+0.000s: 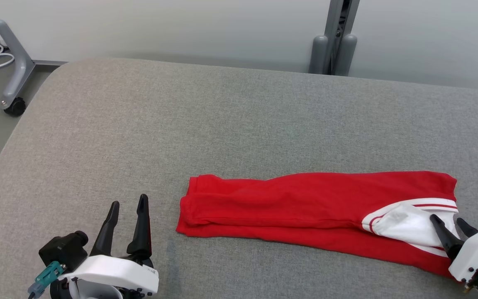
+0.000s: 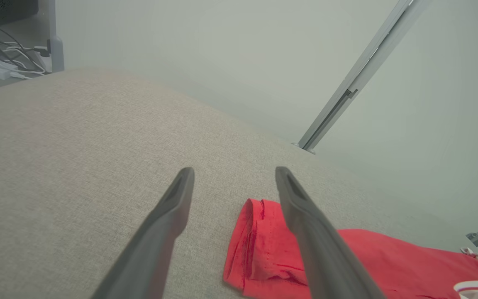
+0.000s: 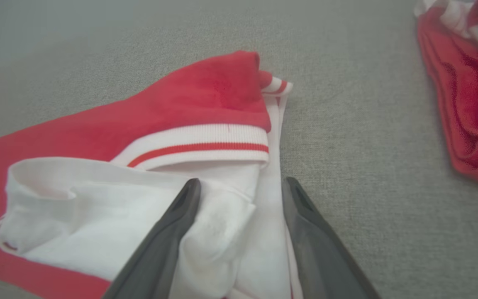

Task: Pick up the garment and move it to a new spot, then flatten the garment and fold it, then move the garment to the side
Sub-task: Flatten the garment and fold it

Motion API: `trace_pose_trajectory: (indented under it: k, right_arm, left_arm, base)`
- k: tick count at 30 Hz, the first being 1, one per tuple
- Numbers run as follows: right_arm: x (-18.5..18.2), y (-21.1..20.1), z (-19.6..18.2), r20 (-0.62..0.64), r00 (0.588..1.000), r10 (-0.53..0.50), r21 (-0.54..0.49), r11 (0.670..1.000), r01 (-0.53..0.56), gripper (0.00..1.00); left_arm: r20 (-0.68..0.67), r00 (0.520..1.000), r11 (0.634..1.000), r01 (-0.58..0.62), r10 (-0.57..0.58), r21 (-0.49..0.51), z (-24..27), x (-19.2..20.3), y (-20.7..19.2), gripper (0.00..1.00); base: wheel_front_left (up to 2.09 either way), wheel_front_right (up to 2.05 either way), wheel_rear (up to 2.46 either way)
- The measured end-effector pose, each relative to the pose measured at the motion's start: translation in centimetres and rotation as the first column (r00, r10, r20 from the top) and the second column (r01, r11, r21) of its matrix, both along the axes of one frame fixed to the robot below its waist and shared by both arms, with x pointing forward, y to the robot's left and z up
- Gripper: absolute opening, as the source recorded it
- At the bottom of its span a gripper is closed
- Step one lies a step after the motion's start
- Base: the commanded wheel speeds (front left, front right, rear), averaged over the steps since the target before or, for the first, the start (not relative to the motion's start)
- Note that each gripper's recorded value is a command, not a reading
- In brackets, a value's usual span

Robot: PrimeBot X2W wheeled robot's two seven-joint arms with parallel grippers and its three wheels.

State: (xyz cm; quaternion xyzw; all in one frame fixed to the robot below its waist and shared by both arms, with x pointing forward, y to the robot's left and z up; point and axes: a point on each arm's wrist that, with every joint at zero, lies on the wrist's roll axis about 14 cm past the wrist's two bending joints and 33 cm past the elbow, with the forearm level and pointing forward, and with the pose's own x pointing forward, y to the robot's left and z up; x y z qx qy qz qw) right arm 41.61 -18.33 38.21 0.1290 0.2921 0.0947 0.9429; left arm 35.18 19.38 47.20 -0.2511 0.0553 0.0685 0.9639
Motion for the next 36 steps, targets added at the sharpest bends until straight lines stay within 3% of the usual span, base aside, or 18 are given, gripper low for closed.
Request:
trace_pose_trajectory:
  k: [13, 14, 15, 16, 18, 19, 29, 36]
  right_arm:
    - [0.1, 0.7, -1.8, -0.112, 0.992, -0.064, 0.110, 0.991, 0.076, 1.00]
    - [0.0, 0.8, -1.8, -0.114, 0.992, -0.062, 0.114, 0.991, 0.075, 0.87]
    - [0.0, 1.0, -1.8, -0.116, 0.992, -0.059, 0.118, 0.990, 0.073, 0.48]
    - [-0.1, 1.2, -1.8, -0.118, 0.991, -0.056, 0.124, 0.990, 0.070, 0.35]
    - [-0.3, 1.7, -1.9, -0.125, 0.991, -0.048, 0.138, 0.988, 0.065, 0.20]
    - [-0.3, 1.9, -1.9, -0.126, 0.991, -0.044, 0.143, 0.988, 0.062, 0.00]
    - [0.5, 0.6, 0.8, -0.041, 0.995, -0.088, 0.194, 0.977, 0.094, 0.00]
    - [0.4, -3.5, 3.4, 0.023, 0.991, -0.130, 0.157, 0.980, 0.125, 0.00]
  left_arm:
    - [0.017, 1.000, 1.000, -0.020, 0.020, 0.013, 0.6, -0.4, 0.7, 1.00]
    - [0.019, 1.000, 1.000, -0.020, 0.020, 0.015, 0.6, -0.4, 0.7, 1.00]
    - [0.019, 1.000, 1.000, -0.020, 0.020, 0.016, 0.7, -0.3, 0.7, 1.00]
    - [0.020, 1.000, 1.000, -0.019, 0.019, 0.017, 0.7, -0.3, 0.7, 1.00]
    - [0.021, 1.000, 1.000, -0.020, 0.019, 0.020, 0.8, -0.3, 0.7, 1.00]
    - [0.022, 1.000, 1.000, -0.021, 0.020, 0.022, 0.8, -0.3, 0.7, 1.00]
    - [0.022, 1.000, 1.000, 0.013, -0.013, 0.027, 0.9, -0.2, -0.1, 1.00]
    - [0.032, 0.997, 0.998, 0.065, -0.065, 0.017, 1.2, 0.4, -1.9, 1.00]
  base:
    - [0.00, 0.00, 0.00]
    - [0.00, 0.00, 0.00]
    - [0.00, 0.00, 0.00]
    - [0.00, 0.00, 0.00]
    - [0.00, 0.00, 0.00]
    - [0.00, 0.00, 0.00]
    - [0.00, 0.00, 0.00]
    - [0.00, 0.00, 0.00]
